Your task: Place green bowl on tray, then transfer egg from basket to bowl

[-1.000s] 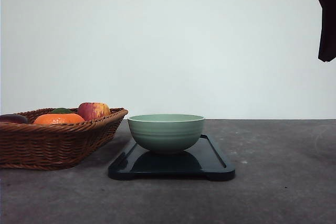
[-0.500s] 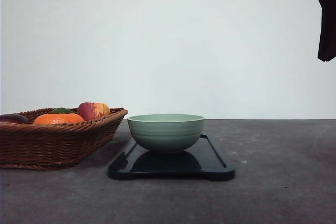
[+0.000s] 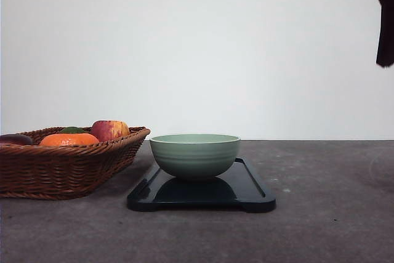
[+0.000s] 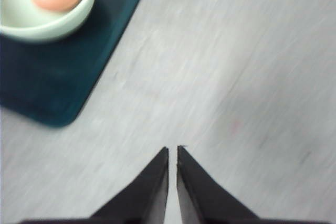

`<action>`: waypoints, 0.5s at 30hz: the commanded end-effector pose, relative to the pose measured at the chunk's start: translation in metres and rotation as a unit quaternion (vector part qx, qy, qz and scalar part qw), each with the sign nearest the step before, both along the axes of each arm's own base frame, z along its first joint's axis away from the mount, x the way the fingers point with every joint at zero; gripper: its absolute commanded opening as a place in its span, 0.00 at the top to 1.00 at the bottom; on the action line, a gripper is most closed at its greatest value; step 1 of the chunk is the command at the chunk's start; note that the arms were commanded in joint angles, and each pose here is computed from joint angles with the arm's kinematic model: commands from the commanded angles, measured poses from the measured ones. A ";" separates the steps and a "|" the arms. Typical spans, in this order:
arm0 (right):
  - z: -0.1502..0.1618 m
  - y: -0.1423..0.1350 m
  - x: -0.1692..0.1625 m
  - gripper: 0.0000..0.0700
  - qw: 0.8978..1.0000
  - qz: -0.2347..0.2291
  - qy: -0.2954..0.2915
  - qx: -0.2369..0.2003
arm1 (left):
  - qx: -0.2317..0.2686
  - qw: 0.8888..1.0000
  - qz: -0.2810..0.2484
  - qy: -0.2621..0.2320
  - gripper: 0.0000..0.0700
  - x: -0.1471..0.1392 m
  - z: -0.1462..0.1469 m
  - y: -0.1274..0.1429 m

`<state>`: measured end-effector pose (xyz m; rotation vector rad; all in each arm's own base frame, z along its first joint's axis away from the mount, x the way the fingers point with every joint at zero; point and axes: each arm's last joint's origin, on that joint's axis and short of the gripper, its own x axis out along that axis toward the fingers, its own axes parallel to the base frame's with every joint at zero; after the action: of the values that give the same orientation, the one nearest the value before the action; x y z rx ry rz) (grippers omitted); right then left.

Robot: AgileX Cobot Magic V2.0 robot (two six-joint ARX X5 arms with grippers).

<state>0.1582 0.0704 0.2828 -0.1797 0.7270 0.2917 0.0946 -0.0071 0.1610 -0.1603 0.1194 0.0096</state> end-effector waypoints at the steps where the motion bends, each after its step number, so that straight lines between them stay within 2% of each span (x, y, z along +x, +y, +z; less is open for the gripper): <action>1: -0.004 -0.005 0.001 0.97 0.998 0.006 -0.055 -0.007 | -0.002 1.000 0.000 -0.008 1.00 0.000 0.001 0.000; 5: -0.043 -0.027 -0.014 0.97 0.980 -0.042 -0.189 0.040 | -0.002 1.000 0.000 -0.007 1.00 0.000 0.001 0.000; 8: -0.073 -0.042 -0.030 0.97 0.962 -0.079 -0.256 0.043 | -0.002 1.000 0.000 -0.008 1.00 0.000 0.001 0.000; 12: -0.105 -0.056 -0.048 0.97 0.946 -0.118 -0.298 0.046 | -0.002 1.000 0.000 -0.007 1.00 0.000 0.001 0.000; 15: -0.119 -0.061 -0.056 0.97 0.937 -0.136 -0.317 0.051 | -0.002 1.000 0.000 -0.007 1.00 0.000 0.001 0.000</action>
<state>0.1037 0.0096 0.1611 -0.0710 0.1294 -0.0013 0.0946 -0.0071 0.1610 -0.1603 0.1194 0.0096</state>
